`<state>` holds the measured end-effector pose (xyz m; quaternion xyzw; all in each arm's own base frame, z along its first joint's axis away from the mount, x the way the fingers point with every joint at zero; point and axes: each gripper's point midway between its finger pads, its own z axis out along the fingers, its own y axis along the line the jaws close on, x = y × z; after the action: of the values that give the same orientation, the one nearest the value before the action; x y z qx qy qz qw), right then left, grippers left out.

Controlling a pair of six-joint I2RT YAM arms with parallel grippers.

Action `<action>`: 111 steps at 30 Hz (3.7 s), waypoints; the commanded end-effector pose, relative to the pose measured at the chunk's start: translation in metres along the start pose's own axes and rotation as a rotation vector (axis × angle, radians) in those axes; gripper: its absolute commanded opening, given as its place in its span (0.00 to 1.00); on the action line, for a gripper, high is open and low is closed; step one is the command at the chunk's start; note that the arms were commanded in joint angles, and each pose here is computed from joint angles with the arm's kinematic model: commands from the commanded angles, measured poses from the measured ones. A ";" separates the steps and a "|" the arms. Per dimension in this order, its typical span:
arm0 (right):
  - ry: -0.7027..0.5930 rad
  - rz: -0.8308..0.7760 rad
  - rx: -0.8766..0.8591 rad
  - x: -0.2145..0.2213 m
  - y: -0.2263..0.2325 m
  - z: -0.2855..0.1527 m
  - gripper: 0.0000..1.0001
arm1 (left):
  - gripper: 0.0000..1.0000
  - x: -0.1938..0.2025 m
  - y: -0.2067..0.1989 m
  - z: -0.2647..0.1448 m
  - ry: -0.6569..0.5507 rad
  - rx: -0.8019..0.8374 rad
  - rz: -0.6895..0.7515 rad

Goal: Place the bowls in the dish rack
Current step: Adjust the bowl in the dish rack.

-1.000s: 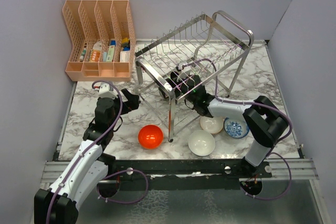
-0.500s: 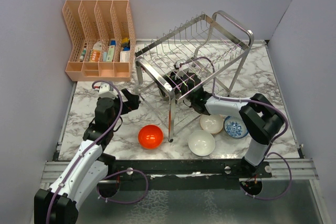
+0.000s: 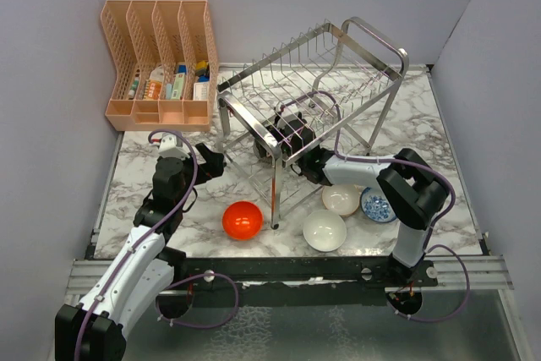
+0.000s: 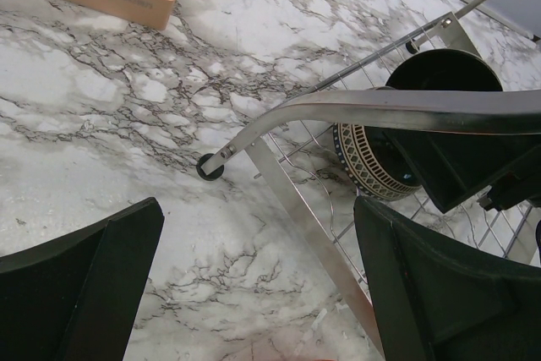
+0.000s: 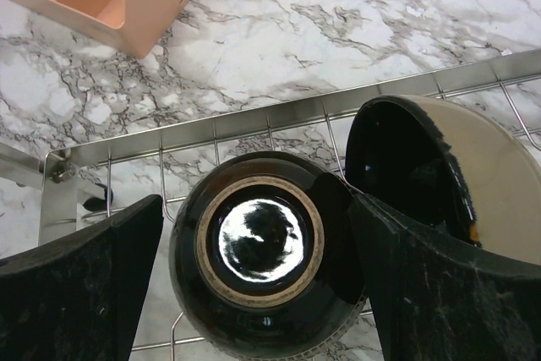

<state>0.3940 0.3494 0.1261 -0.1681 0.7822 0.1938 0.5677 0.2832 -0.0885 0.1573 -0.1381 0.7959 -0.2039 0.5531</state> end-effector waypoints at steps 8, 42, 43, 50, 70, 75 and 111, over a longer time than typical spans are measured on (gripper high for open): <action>0.051 0.002 -0.132 0.014 0.020 -0.005 0.91 | 0.99 -0.008 -0.001 -0.001 -0.029 -0.002 0.003; -0.051 0.003 -0.432 -0.041 0.068 -0.067 0.94 | 0.99 -0.016 -0.007 -0.007 -0.047 0.021 -0.013; -0.051 0.005 -0.434 -0.042 0.068 -0.069 0.94 | 0.99 -0.017 -0.011 -0.008 -0.049 0.037 -0.023; -0.012 0.036 -0.411 -0.032 0.066 -0.062 0.95 | 0.99 -0.024 -0.034 -0.018 -0.055 0.139 -0.095; 0.036 0.076 -0.431 -0.024 0.065 -0.090 0.94 | 0.97 -0.027 -0.072 -0.049 -0.027 0.349 -0.247; 0.064 0.117 -0.417 -0.016 0.062 -0.097 0.93 | 0.95 -0.022 -0.084 -0.050 0.007 0.411 -0.313; 0.017 0.167 -0.037 -0.032 -0.014 -0.142 0.88 | 0.62 0.031 -0.110 0.024 0.027 0.155 -0.316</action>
<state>0.2729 0.2845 0.1434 -0.1747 0.8283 0.2674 0.4603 0.2769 -0.2074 0.1637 -0.1776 0.7837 -0.3672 0.4684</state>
